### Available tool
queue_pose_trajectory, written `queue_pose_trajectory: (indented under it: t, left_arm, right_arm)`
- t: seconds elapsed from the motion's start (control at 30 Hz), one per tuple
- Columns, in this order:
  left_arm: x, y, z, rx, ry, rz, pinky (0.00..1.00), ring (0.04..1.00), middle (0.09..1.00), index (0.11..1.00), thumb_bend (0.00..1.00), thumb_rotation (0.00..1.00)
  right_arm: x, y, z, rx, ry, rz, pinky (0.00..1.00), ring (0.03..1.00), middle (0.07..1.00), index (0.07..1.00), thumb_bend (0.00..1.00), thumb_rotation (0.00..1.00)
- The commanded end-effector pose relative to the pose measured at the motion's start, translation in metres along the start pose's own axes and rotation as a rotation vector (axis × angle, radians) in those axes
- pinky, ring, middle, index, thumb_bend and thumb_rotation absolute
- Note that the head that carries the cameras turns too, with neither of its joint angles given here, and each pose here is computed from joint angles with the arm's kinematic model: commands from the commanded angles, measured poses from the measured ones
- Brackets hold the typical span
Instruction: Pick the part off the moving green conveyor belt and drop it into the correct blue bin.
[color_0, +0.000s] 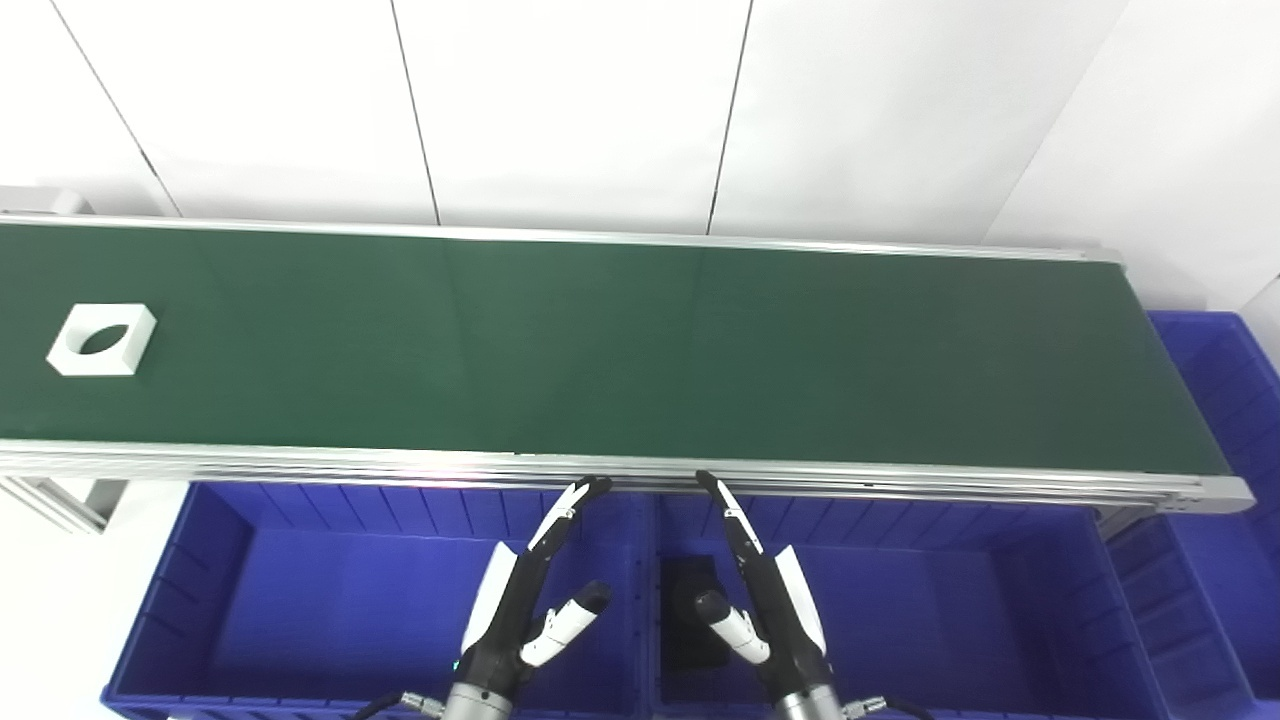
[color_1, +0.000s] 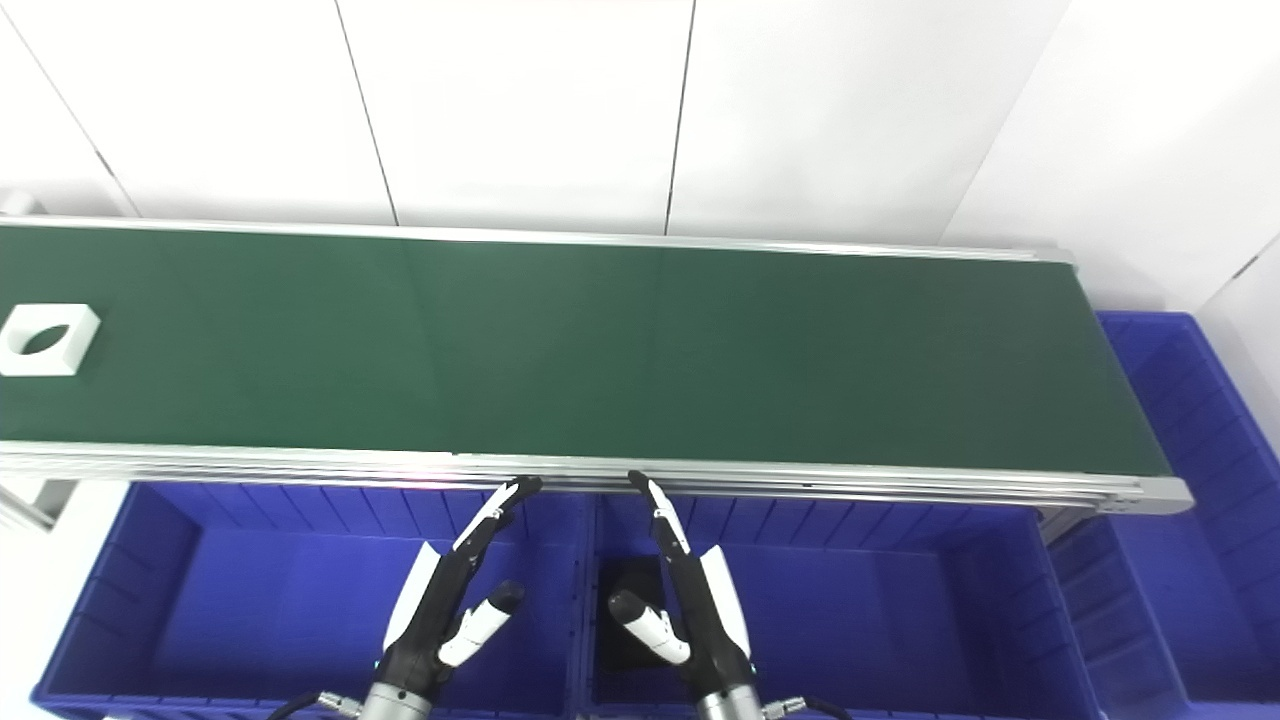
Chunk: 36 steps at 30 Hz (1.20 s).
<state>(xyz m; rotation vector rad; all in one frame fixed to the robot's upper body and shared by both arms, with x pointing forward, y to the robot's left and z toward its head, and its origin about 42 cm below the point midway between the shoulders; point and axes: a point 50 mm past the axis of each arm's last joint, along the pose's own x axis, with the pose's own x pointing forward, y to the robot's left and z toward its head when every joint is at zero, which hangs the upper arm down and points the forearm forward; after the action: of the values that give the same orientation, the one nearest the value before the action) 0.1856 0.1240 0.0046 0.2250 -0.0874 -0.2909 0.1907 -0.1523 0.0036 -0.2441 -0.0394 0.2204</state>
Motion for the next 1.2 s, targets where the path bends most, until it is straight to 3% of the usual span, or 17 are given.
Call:
queue_pose_trajectory:
  t: [0.0, 1.17]
  left_arm:
    - [0.0076, 0.0028, 0.0102, -0.024, -0.062, 0.010, 0.92, 0.955, 0.956, 0.881, 0.78, 1.00]
    - [0.0086, 0.0039, 0.0096, -0.010, -0.066, 0.000, 0.92, 0.953, 0.958, 0.892, 0.76, 1.00]
  right_arm:
    - [0.0085, -0.0009, 0.0143, 0.031, -0.092, -0.010, 1.00, 0.997, 0.973, 0.959, 0.94, 1.00]
    - [0.0076, 0.0007, 0.0128, 0.024, -0.088, -0.006, 1.00, 0.993, 0.972, 0.959, 0.93, 1.00]
